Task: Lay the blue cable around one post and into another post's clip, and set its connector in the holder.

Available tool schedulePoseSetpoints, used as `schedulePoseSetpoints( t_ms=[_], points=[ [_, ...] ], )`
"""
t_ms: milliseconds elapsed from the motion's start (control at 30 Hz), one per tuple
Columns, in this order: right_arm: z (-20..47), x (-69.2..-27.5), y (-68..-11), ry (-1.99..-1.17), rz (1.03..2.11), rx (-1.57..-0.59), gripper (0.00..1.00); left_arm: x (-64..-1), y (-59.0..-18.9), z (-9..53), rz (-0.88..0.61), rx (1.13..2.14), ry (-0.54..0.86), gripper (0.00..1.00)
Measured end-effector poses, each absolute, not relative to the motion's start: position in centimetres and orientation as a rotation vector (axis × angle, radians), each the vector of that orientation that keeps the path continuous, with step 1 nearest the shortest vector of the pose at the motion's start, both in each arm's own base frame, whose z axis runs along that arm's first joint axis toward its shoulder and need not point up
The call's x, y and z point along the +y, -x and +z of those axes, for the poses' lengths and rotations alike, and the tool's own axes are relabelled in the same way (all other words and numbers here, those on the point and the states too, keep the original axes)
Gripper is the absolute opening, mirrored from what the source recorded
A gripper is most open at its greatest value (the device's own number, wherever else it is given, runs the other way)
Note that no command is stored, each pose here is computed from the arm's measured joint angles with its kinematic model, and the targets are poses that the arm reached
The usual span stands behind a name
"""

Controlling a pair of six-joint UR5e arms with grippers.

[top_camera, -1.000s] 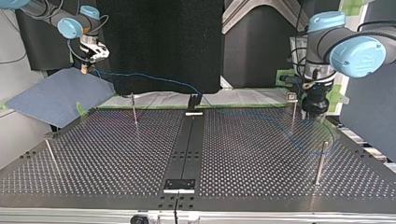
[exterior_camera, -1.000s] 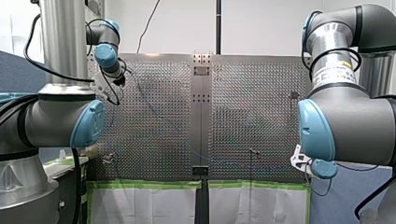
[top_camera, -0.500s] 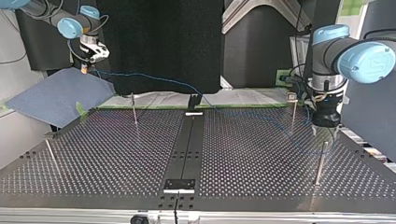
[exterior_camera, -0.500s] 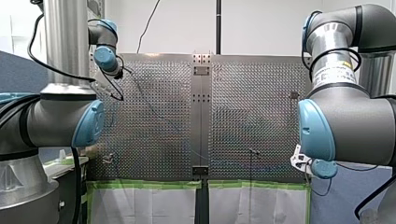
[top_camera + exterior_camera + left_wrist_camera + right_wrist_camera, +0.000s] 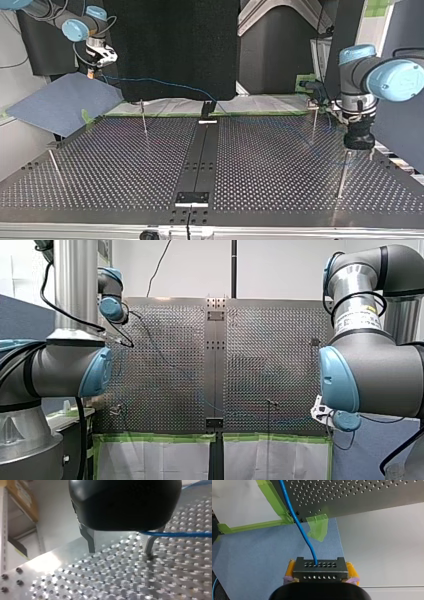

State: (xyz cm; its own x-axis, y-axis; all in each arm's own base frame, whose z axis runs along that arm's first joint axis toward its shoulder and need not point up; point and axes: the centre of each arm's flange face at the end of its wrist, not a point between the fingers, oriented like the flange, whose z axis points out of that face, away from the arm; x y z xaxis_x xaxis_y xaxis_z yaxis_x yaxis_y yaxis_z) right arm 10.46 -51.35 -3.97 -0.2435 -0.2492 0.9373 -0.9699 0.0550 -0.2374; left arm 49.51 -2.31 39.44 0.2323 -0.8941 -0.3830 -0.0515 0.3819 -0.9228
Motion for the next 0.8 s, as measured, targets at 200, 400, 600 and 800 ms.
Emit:
schedulePoseSetpoints(
  t_ms=[200, 400, 600, 800],
  points=[
    [-4.0, -51.3, -10.5, -1.256, 1.235, -1.595, 0.0, -0.1, -50.6, 40.0, -0.777, 1.12, 1.035, 0.91],
    [-4.0, -51.3, -10.5, -1.261, 1.231, -1.592, 0.0, 1.4, -51.4, 41.6, -0.828, 1.042, 1.017, 0.91],
    [-4.0, -51.3, -10.6, -1.263, 1.231, -1.59, 0.0, 1.5, -52.5, 44.5, -0.905, 0.967, 0.963, 0.88],
    [-4.0, -51.3, -10.7, -1.262, 1.233, -1.587, 0.0, 1.5, -53.3, 47.3, -0.972, 0.905, 0.909, 0.88]
  ],
)
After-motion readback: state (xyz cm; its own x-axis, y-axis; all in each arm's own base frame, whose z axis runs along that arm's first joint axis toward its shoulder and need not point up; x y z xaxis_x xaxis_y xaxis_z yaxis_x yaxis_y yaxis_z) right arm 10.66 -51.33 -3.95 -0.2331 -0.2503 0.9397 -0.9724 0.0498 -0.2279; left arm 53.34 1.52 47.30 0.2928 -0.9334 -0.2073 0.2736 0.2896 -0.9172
